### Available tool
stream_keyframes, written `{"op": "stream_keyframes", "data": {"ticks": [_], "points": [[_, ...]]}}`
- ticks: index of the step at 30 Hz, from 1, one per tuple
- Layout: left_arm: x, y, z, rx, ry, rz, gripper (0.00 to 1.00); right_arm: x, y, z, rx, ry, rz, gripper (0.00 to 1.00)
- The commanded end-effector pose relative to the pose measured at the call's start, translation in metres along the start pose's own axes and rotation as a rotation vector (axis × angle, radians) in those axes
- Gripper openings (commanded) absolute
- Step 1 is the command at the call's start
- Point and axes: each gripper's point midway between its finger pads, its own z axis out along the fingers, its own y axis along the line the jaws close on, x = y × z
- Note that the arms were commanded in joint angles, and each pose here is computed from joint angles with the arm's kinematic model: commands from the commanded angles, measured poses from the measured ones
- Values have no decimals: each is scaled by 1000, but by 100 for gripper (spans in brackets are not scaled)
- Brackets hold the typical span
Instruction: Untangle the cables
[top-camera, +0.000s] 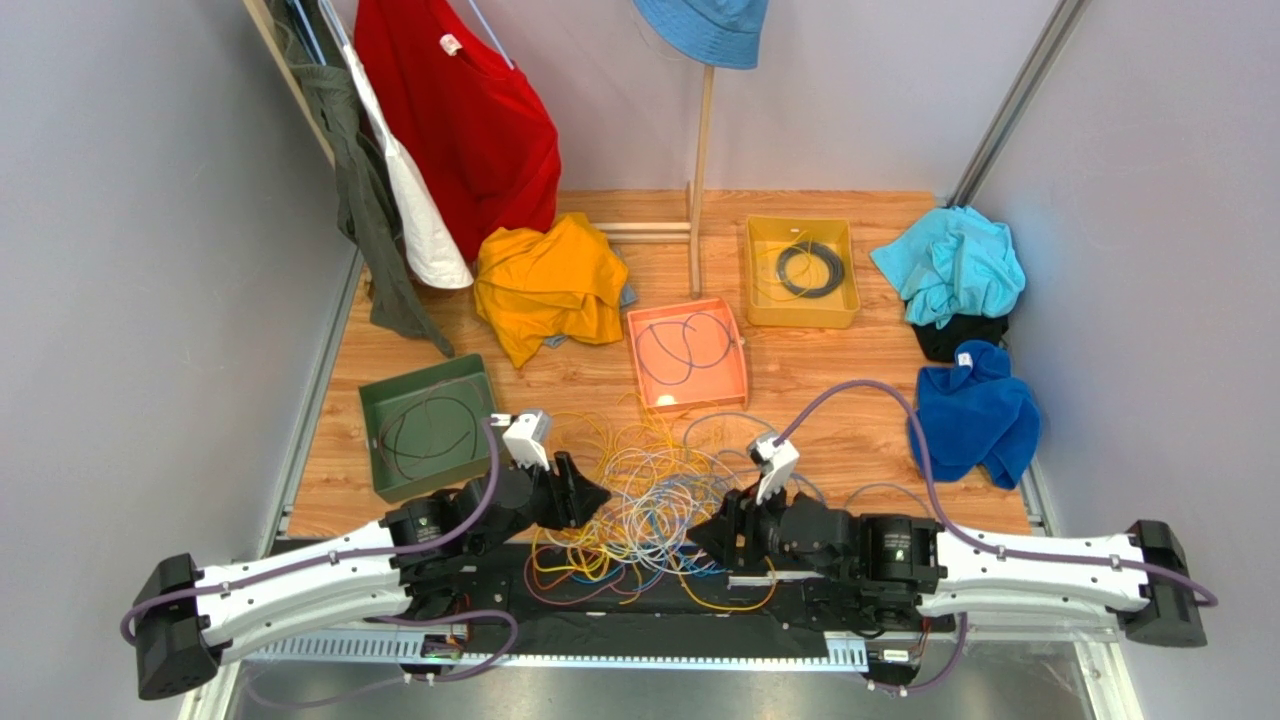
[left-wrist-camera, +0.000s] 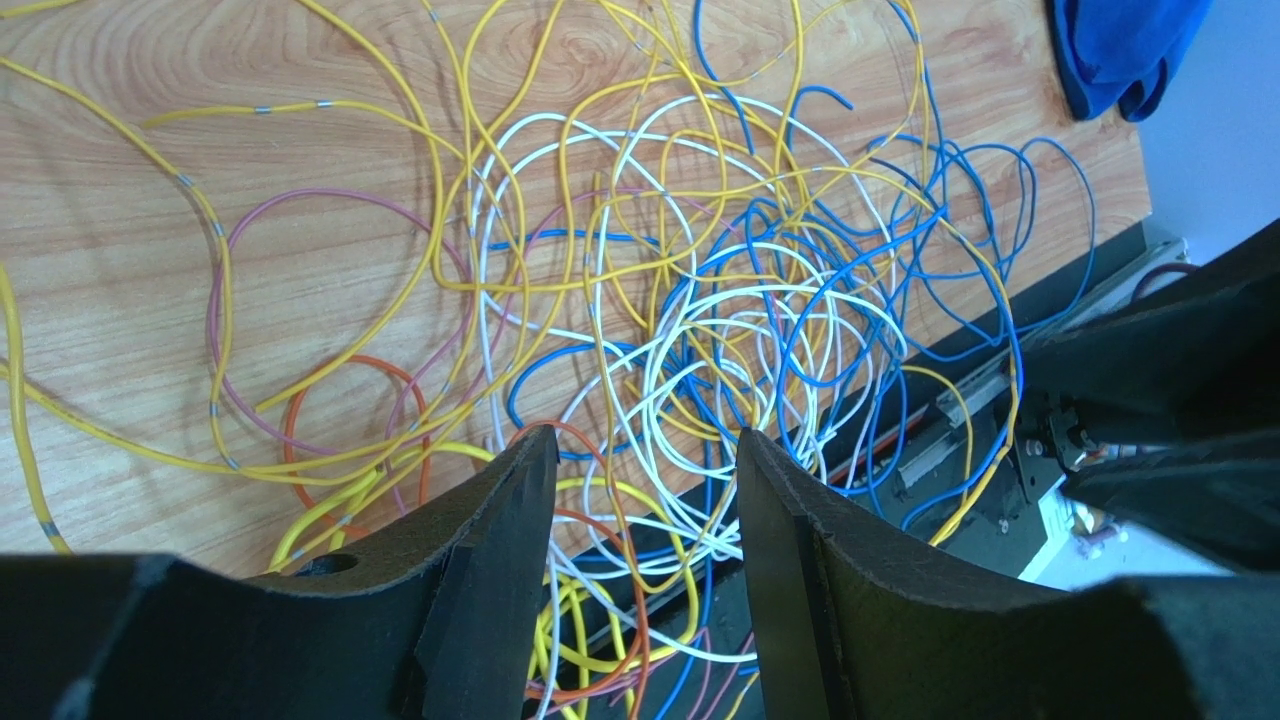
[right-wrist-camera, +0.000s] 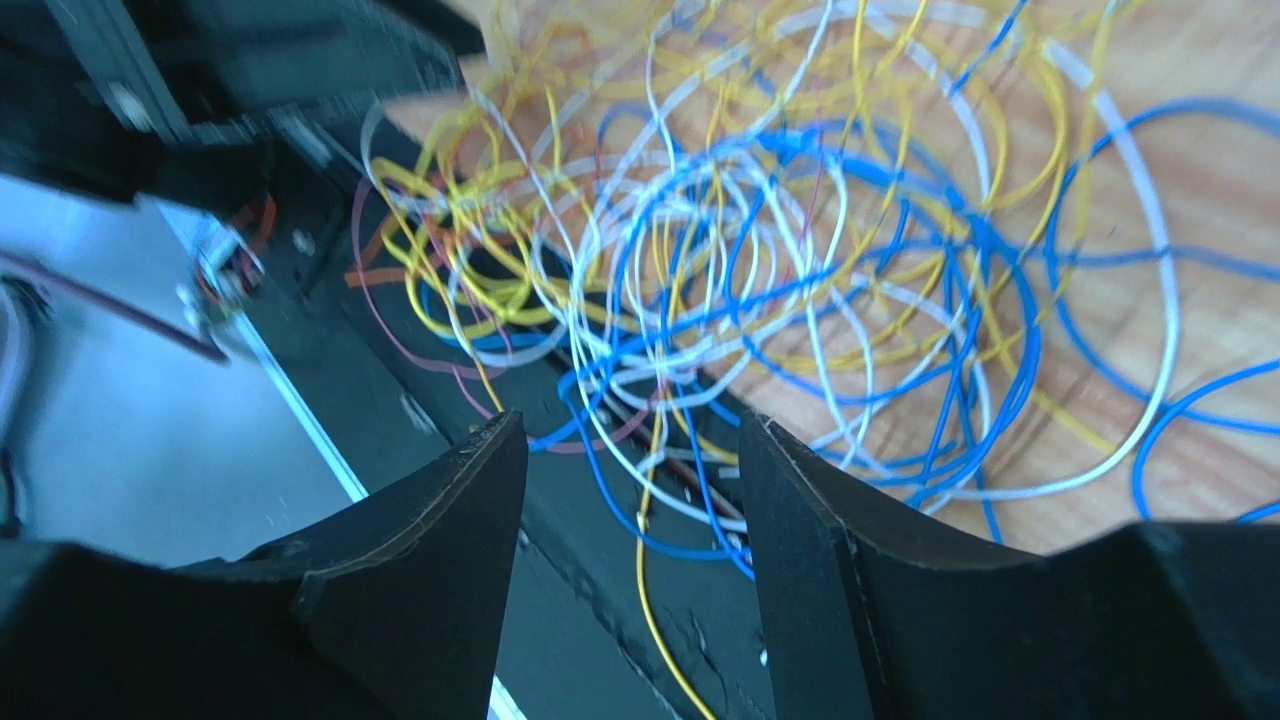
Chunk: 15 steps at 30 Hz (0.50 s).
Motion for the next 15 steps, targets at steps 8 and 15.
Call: {"op": "stream_keyframes", "data": {"ticks": [8, 15], "points": [[-15, -15, -5, 30, -32, -21, 56, 7, 23, 27, -18, -42, 36, 58], [-14, -12, -9, 35, -37, -27, 56, 15, 34, 52, -2, -14, -9, 57]]}}
